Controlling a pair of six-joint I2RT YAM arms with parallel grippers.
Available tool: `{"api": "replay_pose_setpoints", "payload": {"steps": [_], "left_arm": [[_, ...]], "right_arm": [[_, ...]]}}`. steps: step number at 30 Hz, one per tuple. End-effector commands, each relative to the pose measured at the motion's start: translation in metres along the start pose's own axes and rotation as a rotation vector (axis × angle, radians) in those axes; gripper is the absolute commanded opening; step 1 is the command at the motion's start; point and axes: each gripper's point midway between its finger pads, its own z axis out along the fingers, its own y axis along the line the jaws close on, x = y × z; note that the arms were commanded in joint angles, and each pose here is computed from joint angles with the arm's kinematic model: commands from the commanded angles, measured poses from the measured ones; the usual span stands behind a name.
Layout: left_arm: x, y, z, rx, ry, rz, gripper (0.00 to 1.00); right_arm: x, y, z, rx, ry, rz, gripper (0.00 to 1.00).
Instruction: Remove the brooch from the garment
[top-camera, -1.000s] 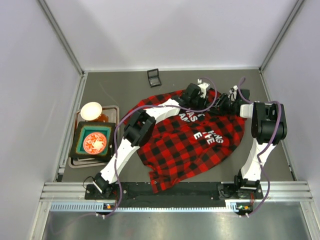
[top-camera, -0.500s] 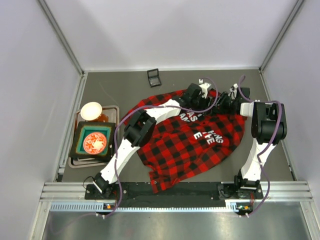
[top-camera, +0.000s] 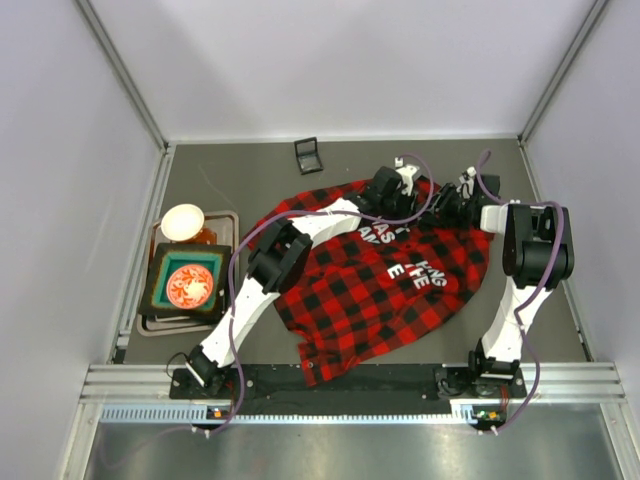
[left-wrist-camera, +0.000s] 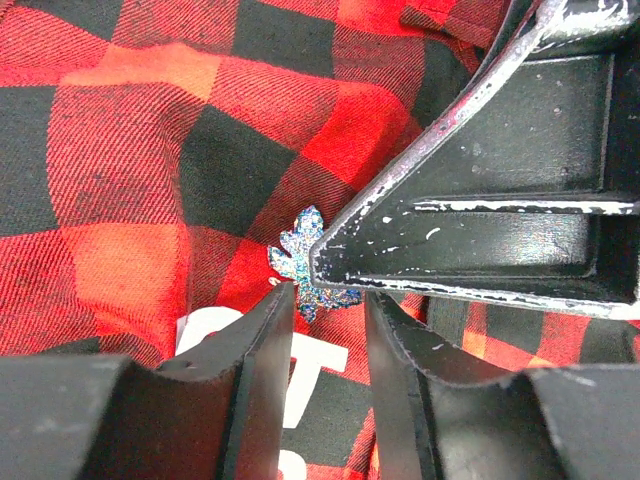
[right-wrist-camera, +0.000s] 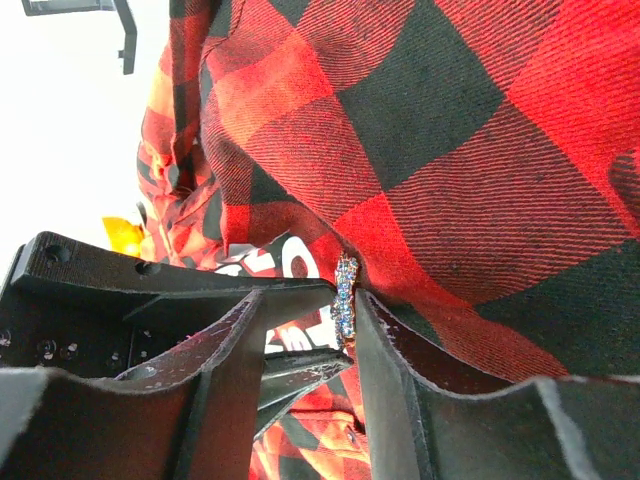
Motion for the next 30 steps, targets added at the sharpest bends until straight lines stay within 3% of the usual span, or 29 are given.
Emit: {"api": "replay_pose_setpoints", "payload": {"steps": [1, 6, 9, 21, 22, 26, 30], "left_arm": [[-0.015, -0.007, 0.005, 0.026, -0.057, -0.005, 0.38], [-0.018, -0.009, 0.002, 0.031, -0.061, -0.011, 0.32], [-0.020, -0.011, -0.001, 0.036, -0.066, -0.012, 0.27], [-0.024, -0.007, -0.009, 0.011, -0.068, -0.014, 0.27], [-0.025, -0.008, -0.010, 0.012, -0.069, -0.016, 0.27], [-0.025, -0.009, -0.016, 0.005, -0.072, -0.026, 0.55], [-0.029, -0.006, -0.020, -0.014, -0.078, -0.043, 0.62]], "right_arm": [[-0.019, 0.022, -0.006, -0.046, -0.049, -0.077, 0.41], [-0.021, 0.029, -0.007, -0.068, -0.053, -0.086, 0.52], [-0.023, 0.030, -0.006, -0.065, -0.058, -0.093, 0.53], [-0.019, 0.053, -0.003, -0.121, -0.046, -0.122, 0.53], [-0.016, 0.054, -0.002, -0.129, -0.034, -0.119, 0.52], [-0.011, 0.056, 0.000, -0.126, -0.024, -0.125, 0.53], [-0.008, 0.057, -0.005, -0.116, -0.034, -0.123, 0.52]]}}
